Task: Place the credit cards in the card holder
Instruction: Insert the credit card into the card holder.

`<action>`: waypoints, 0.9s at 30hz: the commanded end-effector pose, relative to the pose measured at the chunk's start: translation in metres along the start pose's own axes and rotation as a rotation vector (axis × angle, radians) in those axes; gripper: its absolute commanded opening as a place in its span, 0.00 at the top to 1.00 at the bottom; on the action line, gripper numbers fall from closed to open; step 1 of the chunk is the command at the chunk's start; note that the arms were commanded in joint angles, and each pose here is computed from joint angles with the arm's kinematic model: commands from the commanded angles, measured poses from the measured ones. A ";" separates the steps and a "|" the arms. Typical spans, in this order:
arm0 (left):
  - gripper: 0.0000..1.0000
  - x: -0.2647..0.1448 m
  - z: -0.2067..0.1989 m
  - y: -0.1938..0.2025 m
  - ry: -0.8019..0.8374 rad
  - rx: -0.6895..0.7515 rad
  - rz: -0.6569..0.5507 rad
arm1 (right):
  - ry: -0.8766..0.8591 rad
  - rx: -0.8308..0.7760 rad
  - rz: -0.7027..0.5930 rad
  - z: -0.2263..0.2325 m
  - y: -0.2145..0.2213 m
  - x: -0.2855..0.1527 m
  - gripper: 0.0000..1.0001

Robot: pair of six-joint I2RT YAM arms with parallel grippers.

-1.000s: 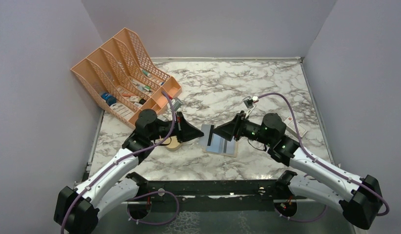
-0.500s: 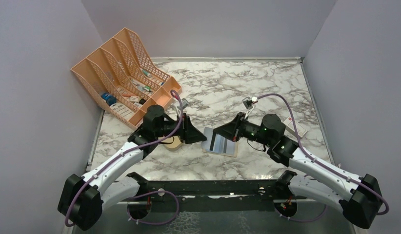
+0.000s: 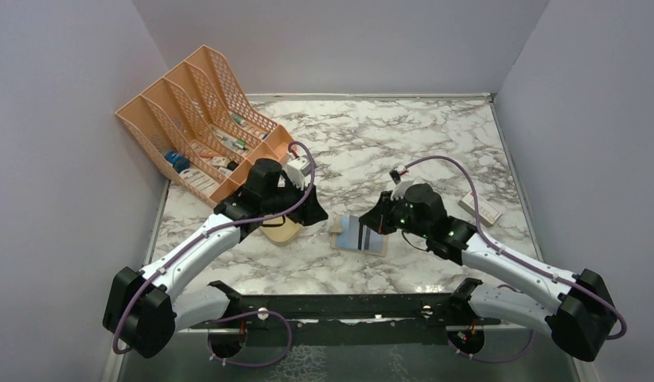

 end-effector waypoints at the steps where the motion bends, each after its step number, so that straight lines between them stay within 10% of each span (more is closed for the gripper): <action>1: 0.57 0.000 0.016 0.008 -0.092 0.080 0.059 | 0.148 -0.035 0.045 -0.033 0.006 0.008 0.99; 27: 0.84 0.075 0.039 0.066 -0.318 -0.001 0.393 | 0.094 0.178 0.141 -0.097 0.019 0.032 0.99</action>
Point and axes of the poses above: each gripper's point midway between its finger pads, its own x axis out along the fingers, its own z axis along the line the jaws close on, y = z × x, the point moved 1 cm from there along -x, back along the fingers, and after that the axes turned 2 degrees about x, right-handed, at the moved point
